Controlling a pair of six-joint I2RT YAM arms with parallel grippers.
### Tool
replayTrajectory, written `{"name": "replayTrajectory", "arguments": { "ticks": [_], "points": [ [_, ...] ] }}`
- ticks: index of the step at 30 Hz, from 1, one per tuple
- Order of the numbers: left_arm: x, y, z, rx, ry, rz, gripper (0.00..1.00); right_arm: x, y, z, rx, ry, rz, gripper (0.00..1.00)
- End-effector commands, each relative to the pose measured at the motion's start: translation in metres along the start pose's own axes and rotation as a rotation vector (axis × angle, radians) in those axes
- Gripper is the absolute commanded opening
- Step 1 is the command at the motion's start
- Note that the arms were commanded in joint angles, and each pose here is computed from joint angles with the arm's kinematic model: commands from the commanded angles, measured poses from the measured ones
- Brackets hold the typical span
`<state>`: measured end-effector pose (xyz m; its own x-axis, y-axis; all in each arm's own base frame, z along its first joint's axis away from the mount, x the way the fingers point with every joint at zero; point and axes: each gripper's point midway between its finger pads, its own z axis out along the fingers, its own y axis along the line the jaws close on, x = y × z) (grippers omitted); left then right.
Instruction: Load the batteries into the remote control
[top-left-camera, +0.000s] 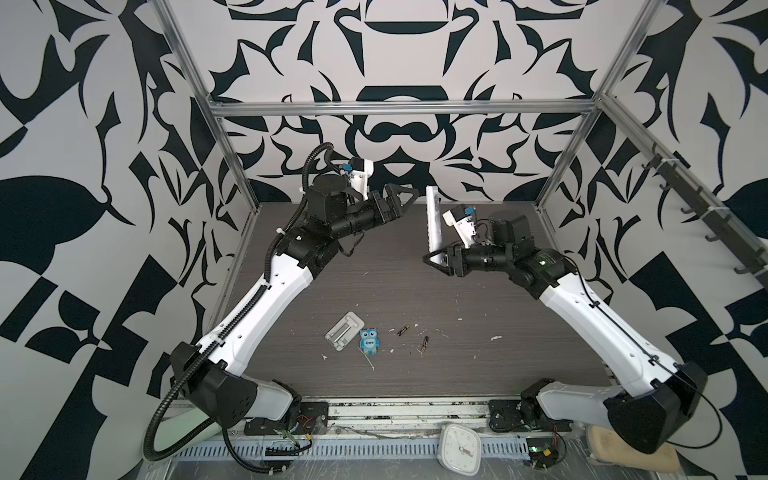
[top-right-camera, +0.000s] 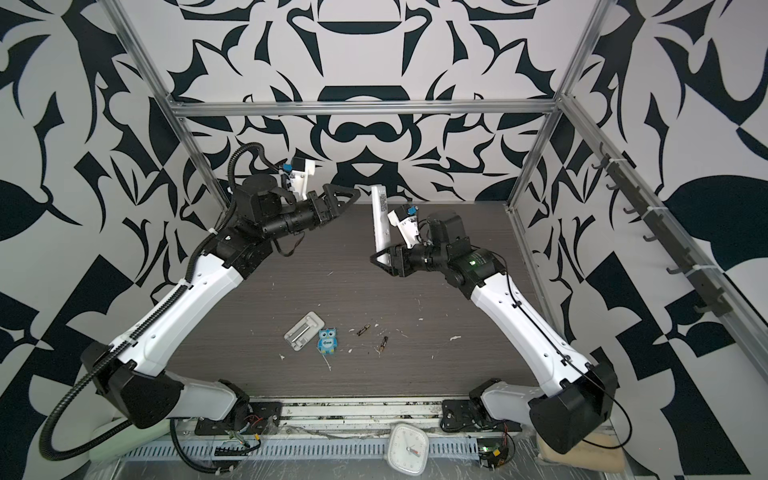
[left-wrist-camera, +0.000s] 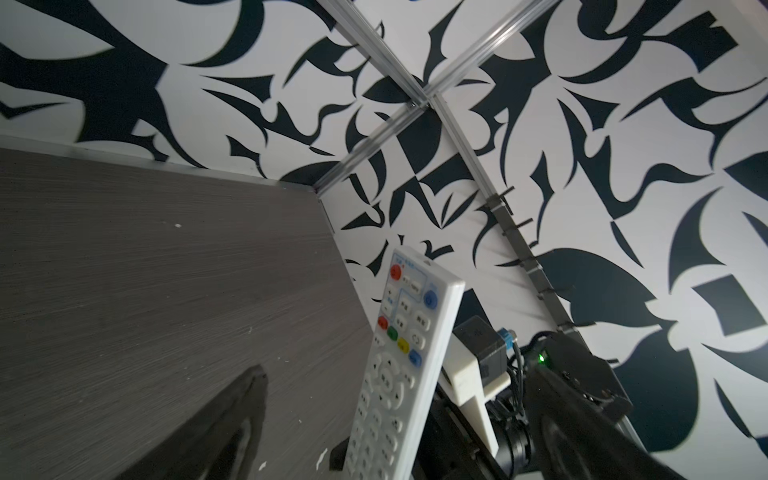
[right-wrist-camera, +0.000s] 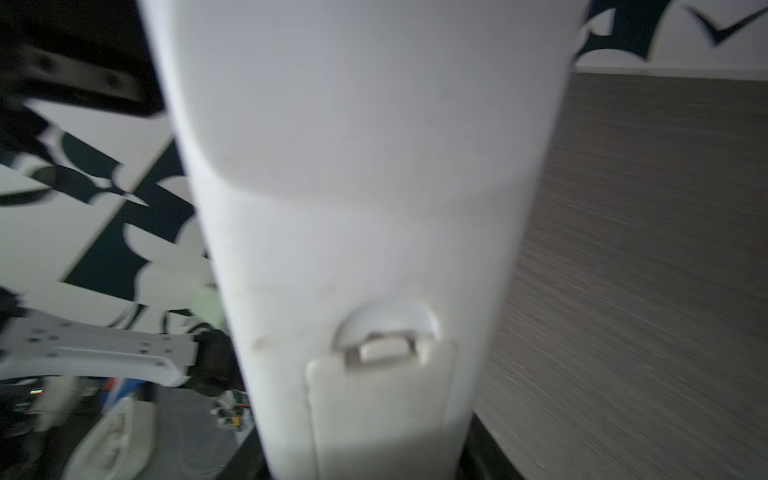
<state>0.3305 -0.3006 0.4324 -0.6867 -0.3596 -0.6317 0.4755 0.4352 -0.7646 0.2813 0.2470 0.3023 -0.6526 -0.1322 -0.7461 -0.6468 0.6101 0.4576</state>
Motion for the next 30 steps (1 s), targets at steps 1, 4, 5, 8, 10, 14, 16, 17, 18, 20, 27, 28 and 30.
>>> {"name": "replayTrajectory", "arguments": {
  "ticks": [1, 4, 5, 8, 10, 14, 16, 17, 18, 20, 27, 28, 30],
  "points": [
    [0.001, 0.001, -0.005, -0.167, -0.048, 0.036, 0.99, 0.006, -0.025, -0.013, 0.251, 0.039, -0.193, 0.00],
    [0.011, 0.003, 0.004, -0.225, -0.049, 0.033, 1.00, 0.012, -0.023, -0.007, 0.298, 0.057, -0.260, 0.00],
    [0.012, 0.005, 0.007, -0.235, -0.060, 0.023, 1.00, 0.012, -0.021, -0.005, 0.296, 0.053, -0.265, 0.00],
    [0.016, 0.014, 0.011, -0.246, -0.080, 0.003, 0.95, 0.010, -0.013, -0.003, 0.263, 0.023, -0.260, 0.00],
    [0.019, 0.019, 0.013, -0.251, -0.082, -0.010, 0.90, 0.010, -0.008, -0.002, 0.253, 0.006, -0.265, 0.00],
    [0.026, 0.026, 0.016, -0.258, -0.069, -0.023, 0.86, 0.014, -0.003, 0.004, 0.235, 0.005, -0.268, 0.00],
    [0.029, 0.026, 0.017, -0.253, -0.067, -0.028, 0.81, 0.017, -0.002, 0.009, 0.238, 0.015, -0.273, 0.00],
    [0.030, 0.027, 0.019, -0.253, -0.066, -0.029, 0.80, 0.018, -0.001, 0.011, 0.238, 0.021, -0.277, 0.00],
    [0.032, 0.027, 0.020, -0.254, -0.066, -0.029, 0.80, 0.019, 0.000, 0.013, 0.237, 0.025, -0.284, 0.00],
    [0.037, 0.031, 0.022, -0.269, -0.062, -0.028, 0.79, 0.019, 0.004, 0.014, 0.234, 0.023, -0.297, 0.00],
    [0.043, 0.045, 0.030, -0.300, -0.100, -0.052, 0.69, 0.020, 0.006, 0.017, 0.240, 0.021, -0.303, 0.00],
    [0.044, 0.046, 0.030, -0.303, -0.100, -0.050, 0.68, 0.020, 0.005, 0.017, 0.244, 0.021, -0.303, 0.00],
    [0.046, 0.046, 0.033, -0.311, -0.098, -0.040, 0.66, 0.021, 0.004, 0.017, 0.250, 0.023, -0.302, 0.00]
  ]
}}
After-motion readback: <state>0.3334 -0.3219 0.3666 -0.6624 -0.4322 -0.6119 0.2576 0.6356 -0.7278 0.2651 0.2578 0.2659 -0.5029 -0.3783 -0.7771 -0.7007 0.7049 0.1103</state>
